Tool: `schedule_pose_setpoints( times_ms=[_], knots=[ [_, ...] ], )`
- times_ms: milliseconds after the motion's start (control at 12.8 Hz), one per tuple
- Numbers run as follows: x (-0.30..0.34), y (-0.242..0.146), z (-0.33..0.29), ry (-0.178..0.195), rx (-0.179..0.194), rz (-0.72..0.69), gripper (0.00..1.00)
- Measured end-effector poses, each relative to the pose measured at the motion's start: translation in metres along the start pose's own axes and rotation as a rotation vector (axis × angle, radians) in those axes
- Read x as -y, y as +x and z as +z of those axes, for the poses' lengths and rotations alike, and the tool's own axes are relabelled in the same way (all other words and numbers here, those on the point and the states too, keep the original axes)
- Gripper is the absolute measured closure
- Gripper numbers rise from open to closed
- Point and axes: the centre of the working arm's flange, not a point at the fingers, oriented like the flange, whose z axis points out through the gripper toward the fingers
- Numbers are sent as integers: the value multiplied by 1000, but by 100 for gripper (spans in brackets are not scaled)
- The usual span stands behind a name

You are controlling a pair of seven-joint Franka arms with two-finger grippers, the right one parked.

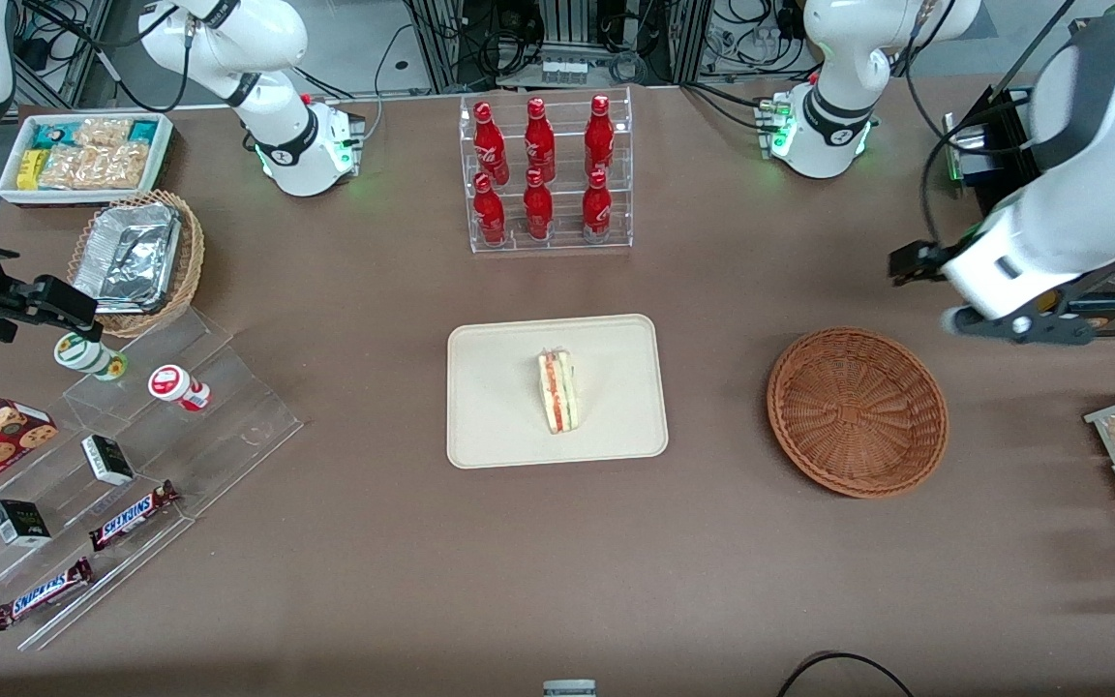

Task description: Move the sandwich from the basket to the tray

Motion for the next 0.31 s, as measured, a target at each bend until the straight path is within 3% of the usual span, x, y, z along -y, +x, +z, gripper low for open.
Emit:
schedule_pose_setpoints(
  times_ms=[313],
  knots=[
    [38,-32,-25,-16,-7,-54,0]
  ],
)
